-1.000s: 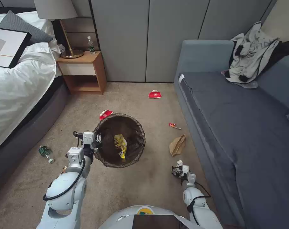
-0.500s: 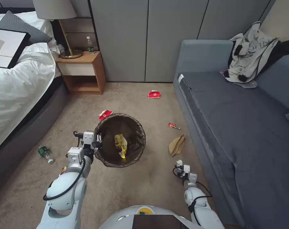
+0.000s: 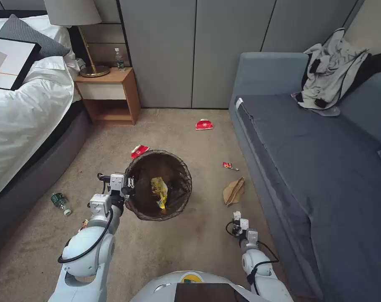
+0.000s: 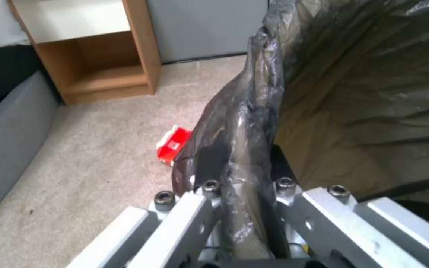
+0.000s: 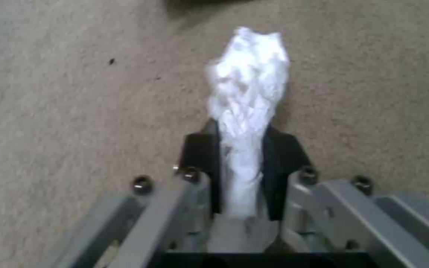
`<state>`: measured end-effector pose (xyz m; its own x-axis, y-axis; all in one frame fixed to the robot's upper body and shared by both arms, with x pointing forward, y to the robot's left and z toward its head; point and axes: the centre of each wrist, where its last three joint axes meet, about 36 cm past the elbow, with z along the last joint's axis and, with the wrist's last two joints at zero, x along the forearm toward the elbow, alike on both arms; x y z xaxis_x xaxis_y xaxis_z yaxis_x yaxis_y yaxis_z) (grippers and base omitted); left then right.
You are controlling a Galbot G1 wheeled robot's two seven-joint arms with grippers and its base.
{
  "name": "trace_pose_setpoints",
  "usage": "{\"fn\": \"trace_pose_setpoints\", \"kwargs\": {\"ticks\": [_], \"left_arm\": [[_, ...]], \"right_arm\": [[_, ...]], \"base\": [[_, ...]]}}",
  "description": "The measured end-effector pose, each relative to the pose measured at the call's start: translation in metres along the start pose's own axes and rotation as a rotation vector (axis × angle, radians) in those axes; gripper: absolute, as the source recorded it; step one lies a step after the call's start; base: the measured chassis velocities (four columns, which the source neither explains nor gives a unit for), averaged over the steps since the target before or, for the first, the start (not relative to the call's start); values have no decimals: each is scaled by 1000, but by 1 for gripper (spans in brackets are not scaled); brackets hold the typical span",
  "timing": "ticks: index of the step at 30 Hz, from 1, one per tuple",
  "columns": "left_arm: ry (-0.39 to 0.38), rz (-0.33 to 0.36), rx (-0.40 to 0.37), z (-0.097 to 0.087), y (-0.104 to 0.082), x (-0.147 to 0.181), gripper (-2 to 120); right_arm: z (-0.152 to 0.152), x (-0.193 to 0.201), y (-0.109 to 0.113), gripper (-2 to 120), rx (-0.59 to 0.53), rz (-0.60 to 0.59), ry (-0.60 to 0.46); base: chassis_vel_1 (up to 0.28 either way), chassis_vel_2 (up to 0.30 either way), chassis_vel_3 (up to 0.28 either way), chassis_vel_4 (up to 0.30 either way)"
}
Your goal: Pick up the trash bin, then pick up the garbage from the floor and place it into the trash bin.
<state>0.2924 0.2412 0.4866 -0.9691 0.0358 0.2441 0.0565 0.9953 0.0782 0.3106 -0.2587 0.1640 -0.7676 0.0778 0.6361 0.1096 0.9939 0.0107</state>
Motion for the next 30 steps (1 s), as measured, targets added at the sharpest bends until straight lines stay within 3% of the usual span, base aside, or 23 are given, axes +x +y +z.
{"fn": "trace_pose_setpoints", "kwargs": {"ticks": [4,13,21,30], "left_arm": [[-2,1,0,0,0,0,3],[-6,2,-1,-1,1,1,3],[-3,3,1,-2,1,1,3],[13,0,7,1,1,-2,3]], "right_arm": [[-4,3,1,0,25,-1,-29],[-33,25,-5,0,78,-21,-153],[-120,87,1,0,141,-131,-418],[-186,154,19,0,170,-283,-571]], "base": [[0,0,0,0],[0,0,0,0],[0,0,0,0],[0,0,0,0]]}}
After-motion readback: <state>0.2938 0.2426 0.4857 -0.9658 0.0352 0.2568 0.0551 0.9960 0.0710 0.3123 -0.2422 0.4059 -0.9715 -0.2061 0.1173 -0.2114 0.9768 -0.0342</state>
